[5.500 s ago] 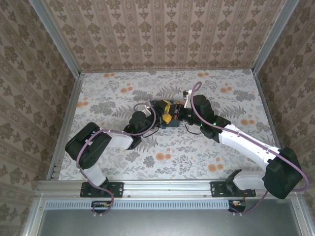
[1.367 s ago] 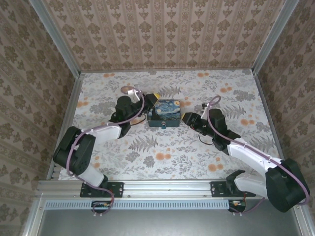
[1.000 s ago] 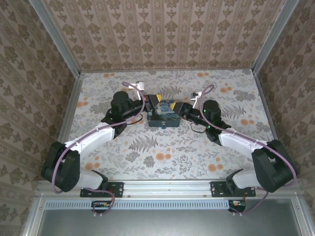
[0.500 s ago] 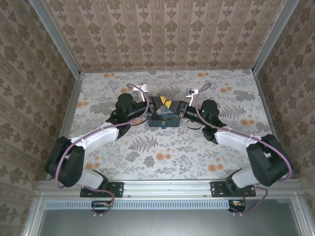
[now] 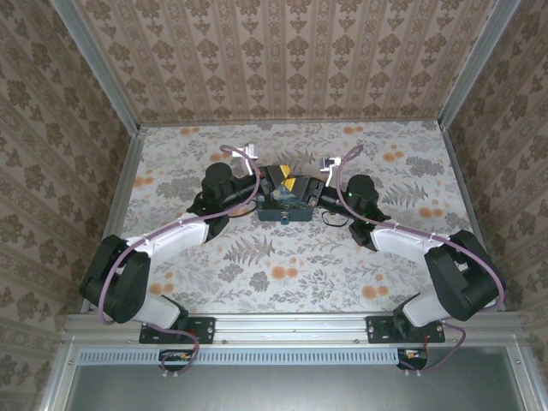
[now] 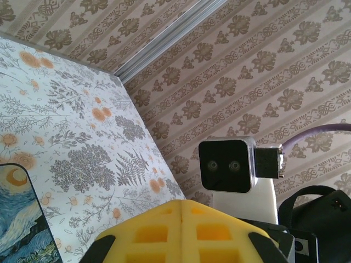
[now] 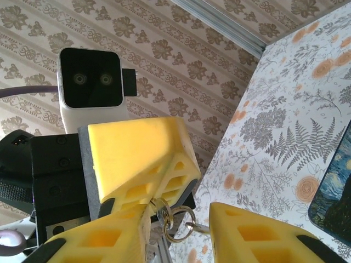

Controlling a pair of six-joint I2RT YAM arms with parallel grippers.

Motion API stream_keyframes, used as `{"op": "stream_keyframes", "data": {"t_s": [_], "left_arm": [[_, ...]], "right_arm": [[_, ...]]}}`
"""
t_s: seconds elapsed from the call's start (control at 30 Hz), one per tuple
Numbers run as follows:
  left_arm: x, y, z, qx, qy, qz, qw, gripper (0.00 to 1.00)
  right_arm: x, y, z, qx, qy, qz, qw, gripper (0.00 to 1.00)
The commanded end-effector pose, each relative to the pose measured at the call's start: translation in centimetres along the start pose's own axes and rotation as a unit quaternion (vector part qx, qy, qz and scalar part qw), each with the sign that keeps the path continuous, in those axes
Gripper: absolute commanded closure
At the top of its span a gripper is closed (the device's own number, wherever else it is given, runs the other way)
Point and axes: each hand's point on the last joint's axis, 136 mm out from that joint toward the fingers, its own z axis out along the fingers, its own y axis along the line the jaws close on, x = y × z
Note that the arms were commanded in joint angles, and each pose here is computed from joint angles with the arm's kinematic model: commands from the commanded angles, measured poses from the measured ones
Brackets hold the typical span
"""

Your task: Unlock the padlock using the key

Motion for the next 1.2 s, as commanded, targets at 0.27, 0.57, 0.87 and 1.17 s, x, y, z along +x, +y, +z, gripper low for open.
{"op": "stream_keyframes", "data": {"t_s": [0.27,0.57,0.87,1.17], "left_arm": [[0.4,-0.3,0.4,0.010,-0.003,-0.001,1.000,1.00],[0.4,-0.1,0.6,0.006,-0.005,-0.005,1.000,1.00],[-0.2,0.2,0.7,0.001,-0.013,-0.018,1.000,0.84],[-4.5,1.2,-3.8,-0.030,-0.072,-0.020,0.997,0.29]], "right_arm": [[-0.8,1.8,0.7,-0.030,-0.003,-0.016,0.999,0.72],[-0.5,1.5,0.8,-0.030,0.005,-0.011,0.999,0.81],[-0.4,1.5,0.6,-0.031,0.007,-0.012,0.999,1.00],[0.0,0.4,-0.7,-0.008,0.005,-0.008,1.000,1.00]]}}
